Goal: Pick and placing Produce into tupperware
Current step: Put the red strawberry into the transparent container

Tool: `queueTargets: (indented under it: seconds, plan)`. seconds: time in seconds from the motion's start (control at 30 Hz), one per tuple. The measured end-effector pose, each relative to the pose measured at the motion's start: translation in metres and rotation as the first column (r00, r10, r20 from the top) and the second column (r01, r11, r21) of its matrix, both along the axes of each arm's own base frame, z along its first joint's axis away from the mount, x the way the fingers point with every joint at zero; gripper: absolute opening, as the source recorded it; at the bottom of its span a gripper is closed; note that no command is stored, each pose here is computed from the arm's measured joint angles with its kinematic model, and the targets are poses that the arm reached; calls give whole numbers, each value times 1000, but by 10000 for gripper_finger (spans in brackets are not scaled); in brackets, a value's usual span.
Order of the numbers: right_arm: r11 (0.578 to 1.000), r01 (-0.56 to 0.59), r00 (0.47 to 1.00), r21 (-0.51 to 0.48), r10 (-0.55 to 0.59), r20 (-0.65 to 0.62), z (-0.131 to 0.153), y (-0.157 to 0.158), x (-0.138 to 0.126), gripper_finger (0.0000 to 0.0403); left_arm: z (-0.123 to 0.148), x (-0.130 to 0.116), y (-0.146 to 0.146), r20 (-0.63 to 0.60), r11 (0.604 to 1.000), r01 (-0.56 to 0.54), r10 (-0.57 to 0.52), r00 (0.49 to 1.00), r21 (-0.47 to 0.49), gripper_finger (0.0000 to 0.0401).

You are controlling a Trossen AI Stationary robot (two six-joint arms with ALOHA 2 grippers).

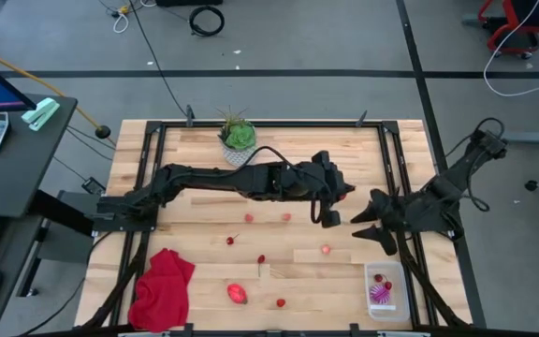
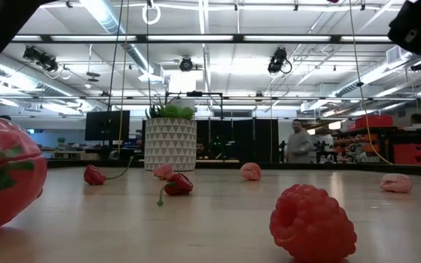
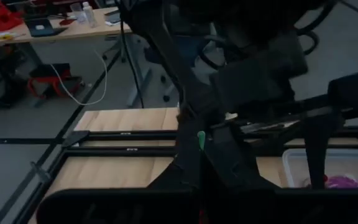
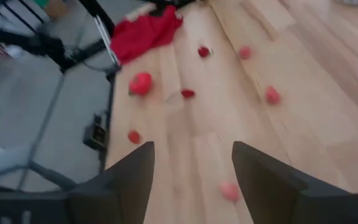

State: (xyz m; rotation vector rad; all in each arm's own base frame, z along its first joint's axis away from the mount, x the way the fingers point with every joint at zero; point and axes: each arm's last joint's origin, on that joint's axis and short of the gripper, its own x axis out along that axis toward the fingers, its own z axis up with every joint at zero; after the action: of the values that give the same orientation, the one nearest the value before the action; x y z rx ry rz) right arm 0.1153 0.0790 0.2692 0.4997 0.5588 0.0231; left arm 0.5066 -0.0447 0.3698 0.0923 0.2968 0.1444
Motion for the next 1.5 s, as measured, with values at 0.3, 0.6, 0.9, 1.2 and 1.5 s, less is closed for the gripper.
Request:
queueTargets:
  seconds: [0.3,0.6,0.9,1.2,1.5]
  plan:
    - [998,39,986,-57,-48,-162,-22,12,12,226,33,-39,-5,-94,999,-3,6,996,35,6]
    - [996,54,979,-65,-66,-193,-28,16,17,229,107,-152,-19,-176,976,-195,209,962,94,4]
    - [997,58,981,-54,-66,-182,-27,16,18,229,106,-244,-67,-185,855,-488,516,837,176,3]
    - [994,79,982,-69,-90,-167,-26,15,19,228,74,-290,-96,55,814,-549,549,834,191,2]
    - [989,116,980,-94,-129,-154,-25,7,24,231,-41,-268,-66,-22,764,-645,645,764,-10,1]
